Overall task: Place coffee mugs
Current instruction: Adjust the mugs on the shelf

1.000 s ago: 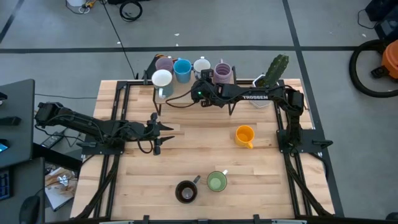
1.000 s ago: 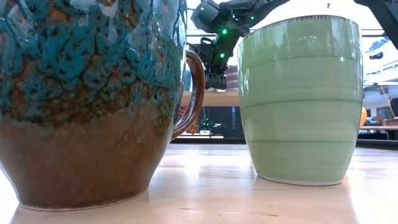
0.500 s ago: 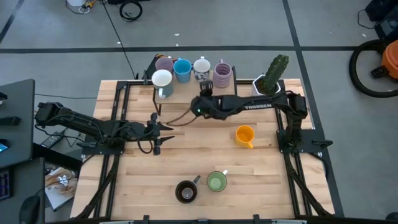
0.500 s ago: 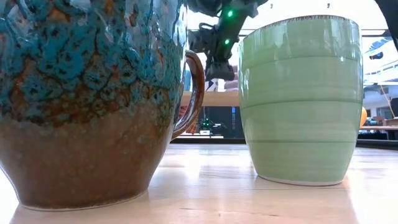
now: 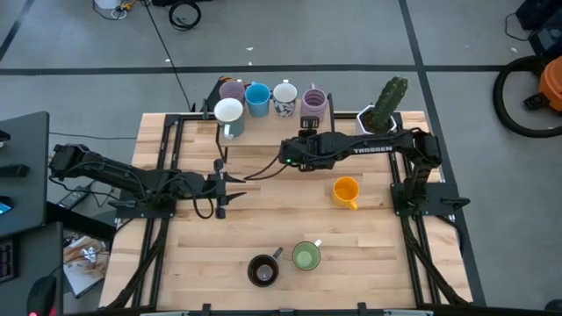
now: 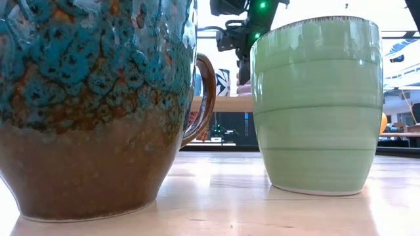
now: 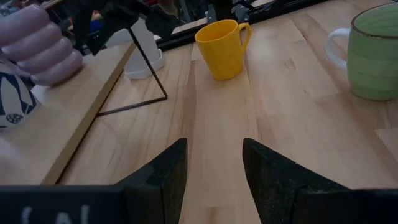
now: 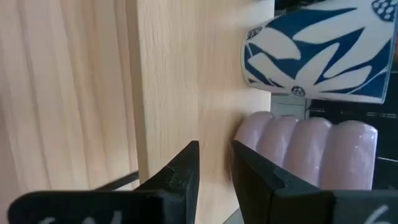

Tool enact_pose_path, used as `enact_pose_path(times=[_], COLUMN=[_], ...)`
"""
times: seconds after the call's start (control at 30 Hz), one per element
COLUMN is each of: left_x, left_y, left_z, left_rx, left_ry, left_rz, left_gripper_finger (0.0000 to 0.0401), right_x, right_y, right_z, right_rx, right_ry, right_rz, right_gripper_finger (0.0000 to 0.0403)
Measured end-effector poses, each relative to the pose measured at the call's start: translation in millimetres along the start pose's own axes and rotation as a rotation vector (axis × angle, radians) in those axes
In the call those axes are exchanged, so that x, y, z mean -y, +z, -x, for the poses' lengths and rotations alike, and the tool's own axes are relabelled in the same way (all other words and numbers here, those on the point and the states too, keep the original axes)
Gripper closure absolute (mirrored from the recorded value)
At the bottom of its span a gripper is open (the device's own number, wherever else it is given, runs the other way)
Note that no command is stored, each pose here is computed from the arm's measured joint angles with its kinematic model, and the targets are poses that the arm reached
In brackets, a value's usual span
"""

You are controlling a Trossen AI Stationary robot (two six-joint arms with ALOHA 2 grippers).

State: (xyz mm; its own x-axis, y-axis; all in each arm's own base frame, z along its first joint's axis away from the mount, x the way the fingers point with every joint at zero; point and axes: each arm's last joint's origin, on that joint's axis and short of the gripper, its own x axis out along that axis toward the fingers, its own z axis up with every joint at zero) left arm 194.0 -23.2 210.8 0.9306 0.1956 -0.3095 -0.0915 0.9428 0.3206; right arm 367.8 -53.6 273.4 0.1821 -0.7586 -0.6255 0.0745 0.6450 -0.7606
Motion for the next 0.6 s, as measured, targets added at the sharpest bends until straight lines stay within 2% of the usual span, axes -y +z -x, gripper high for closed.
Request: enact_pose_path(times=[0.27,0.6], left_x=[0.0,-0.4], left_y=[0.0,2.0], left_z=[0.0,0.0], left_rx=[0.0,0.02], left_ry=[0.0,0.004], left_rz=[-0.002,0.035], left_gripper_finger=[0.0241,0.0241], right_x=[-3.4,-6.2], right_y=[-14.8,-54.8], right_z=[-5.3,-1.7], right_rx=[-0.051,0.095], right_ry=[0.0,-0.123], right_rz=[-0.015,-0.066], right_gripper_finger=[0.0309,0.0309])
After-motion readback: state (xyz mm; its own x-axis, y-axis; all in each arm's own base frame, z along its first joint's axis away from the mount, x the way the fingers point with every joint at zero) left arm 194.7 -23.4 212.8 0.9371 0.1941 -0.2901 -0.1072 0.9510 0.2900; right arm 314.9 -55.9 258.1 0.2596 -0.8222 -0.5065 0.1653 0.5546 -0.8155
